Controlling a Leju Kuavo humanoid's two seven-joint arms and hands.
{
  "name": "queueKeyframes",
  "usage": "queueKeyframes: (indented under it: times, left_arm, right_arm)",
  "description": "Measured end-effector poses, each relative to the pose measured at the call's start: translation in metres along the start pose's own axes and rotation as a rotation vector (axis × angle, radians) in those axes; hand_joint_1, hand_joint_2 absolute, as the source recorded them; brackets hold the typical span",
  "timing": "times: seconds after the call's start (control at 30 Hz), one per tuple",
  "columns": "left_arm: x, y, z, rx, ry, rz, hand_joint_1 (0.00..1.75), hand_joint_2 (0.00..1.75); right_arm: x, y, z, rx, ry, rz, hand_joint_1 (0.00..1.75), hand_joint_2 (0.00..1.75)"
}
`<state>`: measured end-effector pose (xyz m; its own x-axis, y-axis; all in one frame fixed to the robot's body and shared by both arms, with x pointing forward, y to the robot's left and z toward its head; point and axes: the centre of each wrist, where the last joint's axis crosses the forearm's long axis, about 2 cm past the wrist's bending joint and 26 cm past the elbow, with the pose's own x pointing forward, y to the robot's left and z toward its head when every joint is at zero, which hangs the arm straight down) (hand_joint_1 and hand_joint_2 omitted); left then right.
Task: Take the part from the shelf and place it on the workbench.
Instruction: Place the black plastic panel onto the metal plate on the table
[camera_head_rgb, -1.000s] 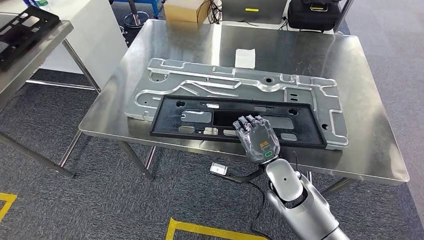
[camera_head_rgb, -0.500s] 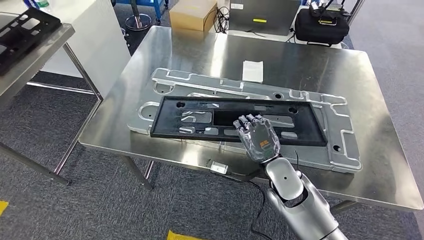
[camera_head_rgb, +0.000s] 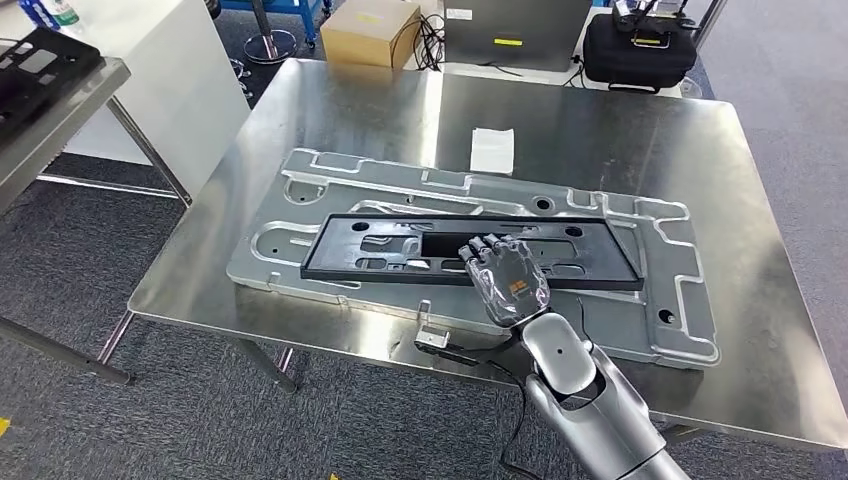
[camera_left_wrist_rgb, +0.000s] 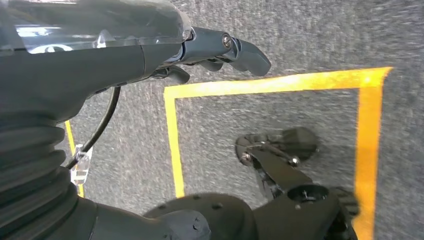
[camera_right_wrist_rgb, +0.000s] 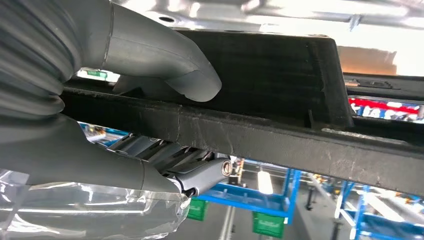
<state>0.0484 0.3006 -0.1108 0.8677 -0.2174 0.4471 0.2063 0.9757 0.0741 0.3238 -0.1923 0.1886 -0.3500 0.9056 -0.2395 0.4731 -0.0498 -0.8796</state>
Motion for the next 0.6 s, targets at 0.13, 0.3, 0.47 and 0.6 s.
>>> queueKeyframes:
  times: [0.13,0.3,0.47,0.6]
  left_arm:
    - [0.0,0.0,0.0,0.0,-0.001,0.0,0.0,1.75]
    - [-0.002,0.002,0.001,0.003,0.005,0.0,0.0,1.75]
    - [-0.003,0.002,0.001,0.004,0.009,0.002,0.0,1.75]
    - [-0.002,0.002,0.001,0.005,0.006,0.002,0.0,1.75]
  right_arm:
    - [0.003,0.003,-0.002,0.01,0.007,-0.01,1.75,1.75]
    - [0.003,0.008,-0.001,0.03,0.019,-0.018,1.75,1.75]
    - [0.0,0.012,0.0,0.04,0.03,-0.024,1.75,1.75]
    - [-0.002,0.013,-0.001,0.042,0.034,-0.023,1.75,1.75]
